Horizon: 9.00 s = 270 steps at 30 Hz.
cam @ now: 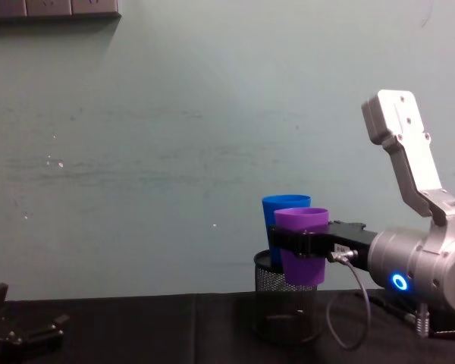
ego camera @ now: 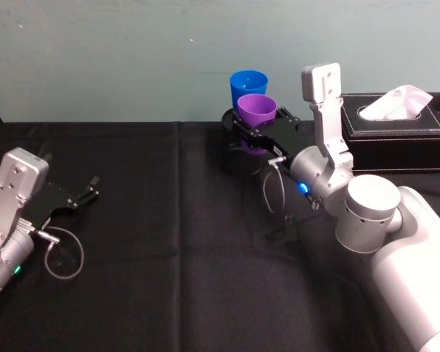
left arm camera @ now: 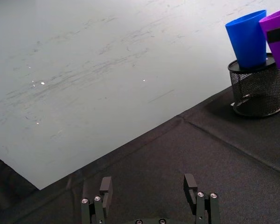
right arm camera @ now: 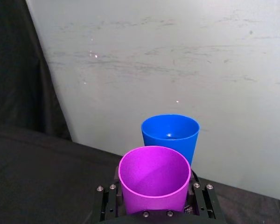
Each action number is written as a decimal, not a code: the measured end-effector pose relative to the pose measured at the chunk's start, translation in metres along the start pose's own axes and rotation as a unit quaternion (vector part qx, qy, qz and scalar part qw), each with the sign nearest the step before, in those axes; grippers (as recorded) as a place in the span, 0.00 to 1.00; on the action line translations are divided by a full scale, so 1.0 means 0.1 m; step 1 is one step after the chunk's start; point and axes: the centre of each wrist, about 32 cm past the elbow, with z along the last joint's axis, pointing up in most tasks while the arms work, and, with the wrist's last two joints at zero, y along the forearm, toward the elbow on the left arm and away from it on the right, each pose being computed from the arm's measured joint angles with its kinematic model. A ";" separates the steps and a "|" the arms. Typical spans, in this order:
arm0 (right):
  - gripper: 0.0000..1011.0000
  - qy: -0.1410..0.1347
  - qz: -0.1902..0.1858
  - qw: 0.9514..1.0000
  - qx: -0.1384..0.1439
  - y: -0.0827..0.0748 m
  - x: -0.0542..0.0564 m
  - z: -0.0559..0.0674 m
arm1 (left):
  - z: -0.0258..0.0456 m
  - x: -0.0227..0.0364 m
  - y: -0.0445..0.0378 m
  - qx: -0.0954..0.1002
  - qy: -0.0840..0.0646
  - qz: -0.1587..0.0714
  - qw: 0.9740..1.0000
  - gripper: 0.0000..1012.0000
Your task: Pick up one cup with a gripper and tap it against the other cup.
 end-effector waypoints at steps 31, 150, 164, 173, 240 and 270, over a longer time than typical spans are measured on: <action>0.72 0.003 -0.004 1.000 -0.002 0.09 0.01 0.04 | 0.000 0.000 0.000 0.000 0.000 0.000 1.000 0.99; 0.72 0.003 -0.004 1.000 -0.001 0.09 0.01 0.04 | 0.000 0.000 0.000 0.000 0.000 0.000 1.000 0.99; 0.72 0.003 -0.004 1.000 -0.001 0.09 0.01 0.04 | 0.000 0.000 0.000 0.000 0.000 0.000 1.000 0.99; 0.72 0.003 -0.004 1.000 -0.001 0.09 0.01 0.04 | 0.000 0.000 0.000 0.000 0.000 0.000 1.000 0.99; 0.72 0.003 -0.004 1.000 -0.001 0.09 0.01 0.04 | 0.000 0.000 0.000 0.000 0.000 0.000 1.000 0.99; 0.72 0.003 -0.004 1.000 -0.001 0.09 0.01 0.04 | 0.000 0.000 0.000 0.000 0.000 0.000 1.000 0.99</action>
